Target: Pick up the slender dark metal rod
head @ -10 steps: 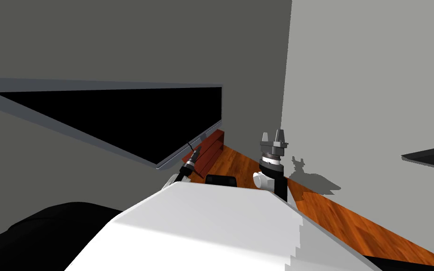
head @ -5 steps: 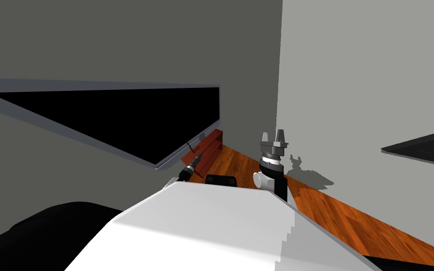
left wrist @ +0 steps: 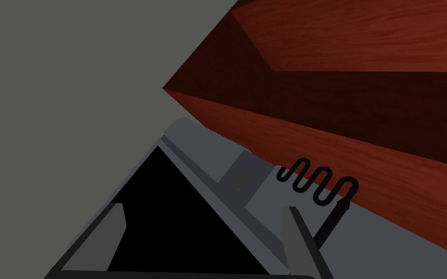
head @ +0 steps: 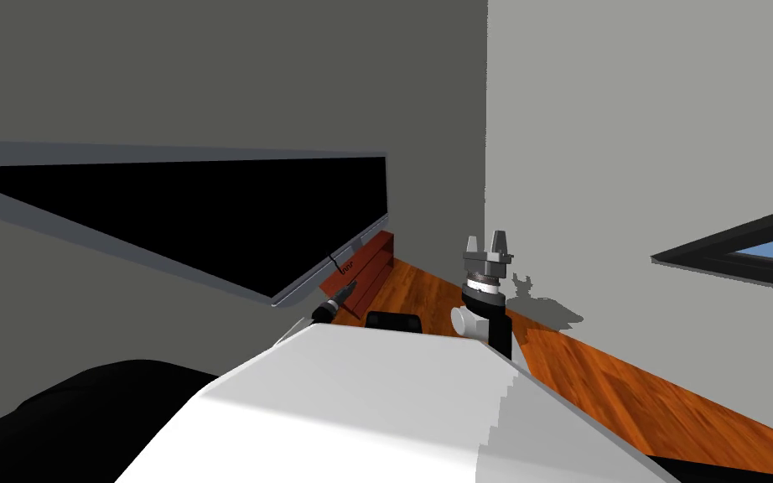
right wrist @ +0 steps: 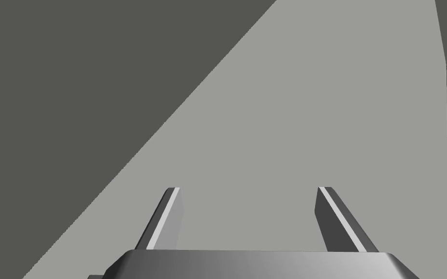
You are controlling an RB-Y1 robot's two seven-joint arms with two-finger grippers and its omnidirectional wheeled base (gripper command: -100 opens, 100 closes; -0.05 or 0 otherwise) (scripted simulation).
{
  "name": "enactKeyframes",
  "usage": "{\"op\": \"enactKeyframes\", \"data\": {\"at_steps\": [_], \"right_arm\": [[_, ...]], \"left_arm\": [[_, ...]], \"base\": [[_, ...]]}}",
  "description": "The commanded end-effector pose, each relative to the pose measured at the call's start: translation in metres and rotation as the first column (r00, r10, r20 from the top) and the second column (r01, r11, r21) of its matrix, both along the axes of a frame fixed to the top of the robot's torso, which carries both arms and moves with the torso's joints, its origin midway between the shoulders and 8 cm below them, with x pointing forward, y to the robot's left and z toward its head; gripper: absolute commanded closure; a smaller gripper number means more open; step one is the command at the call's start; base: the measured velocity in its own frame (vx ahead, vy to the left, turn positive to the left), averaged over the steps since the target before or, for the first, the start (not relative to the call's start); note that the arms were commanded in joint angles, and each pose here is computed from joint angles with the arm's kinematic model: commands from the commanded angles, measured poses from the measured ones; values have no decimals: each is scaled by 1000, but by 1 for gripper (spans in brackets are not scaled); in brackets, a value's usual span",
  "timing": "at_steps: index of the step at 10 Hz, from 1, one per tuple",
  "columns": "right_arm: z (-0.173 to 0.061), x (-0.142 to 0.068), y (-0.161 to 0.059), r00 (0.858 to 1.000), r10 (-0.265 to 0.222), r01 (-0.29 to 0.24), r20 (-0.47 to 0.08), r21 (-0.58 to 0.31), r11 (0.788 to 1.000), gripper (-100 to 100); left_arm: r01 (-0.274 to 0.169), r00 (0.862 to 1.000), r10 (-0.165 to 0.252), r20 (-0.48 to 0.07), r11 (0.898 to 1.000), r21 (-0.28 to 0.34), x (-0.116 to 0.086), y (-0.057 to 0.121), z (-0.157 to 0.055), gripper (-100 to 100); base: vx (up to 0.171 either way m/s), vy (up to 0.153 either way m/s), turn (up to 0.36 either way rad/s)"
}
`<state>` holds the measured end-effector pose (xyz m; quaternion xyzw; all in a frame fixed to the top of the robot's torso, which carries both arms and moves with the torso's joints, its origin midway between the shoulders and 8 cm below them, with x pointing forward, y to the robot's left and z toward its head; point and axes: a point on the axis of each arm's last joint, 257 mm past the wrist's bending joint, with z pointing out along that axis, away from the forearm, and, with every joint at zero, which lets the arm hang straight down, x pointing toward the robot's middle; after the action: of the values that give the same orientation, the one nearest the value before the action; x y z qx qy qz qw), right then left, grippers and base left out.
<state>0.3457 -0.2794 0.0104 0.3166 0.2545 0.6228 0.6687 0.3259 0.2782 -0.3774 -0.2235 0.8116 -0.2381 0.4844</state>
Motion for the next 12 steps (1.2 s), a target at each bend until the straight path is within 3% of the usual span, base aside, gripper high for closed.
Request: {"op": "enactKeyframes", "data": {"at_steps": [1,3,6,12], "right_arm": [[0,0,0,1000,0,0,0,0,1000,0],[0,0,0,1000,0,0,0,0,1000,0],[0,0,0,1000,0,0,0,0,1000,0],[0,0,0,1000,0,0,0,0,1000,0]], "left_arm": [[17,1000,-15,-24,997,75,-2,22,-9,-100],[38,999,-31,-44,986,164,-2,49,-14,-100],[67,997,-51,-59,954,292,2,90,-11,-100],[109,994,-82,-76,861,498,17,159,10,-100]], "base": [[22,-2,-67],[28,3,-72],[38,7,-63],[32,6,-64]]}}
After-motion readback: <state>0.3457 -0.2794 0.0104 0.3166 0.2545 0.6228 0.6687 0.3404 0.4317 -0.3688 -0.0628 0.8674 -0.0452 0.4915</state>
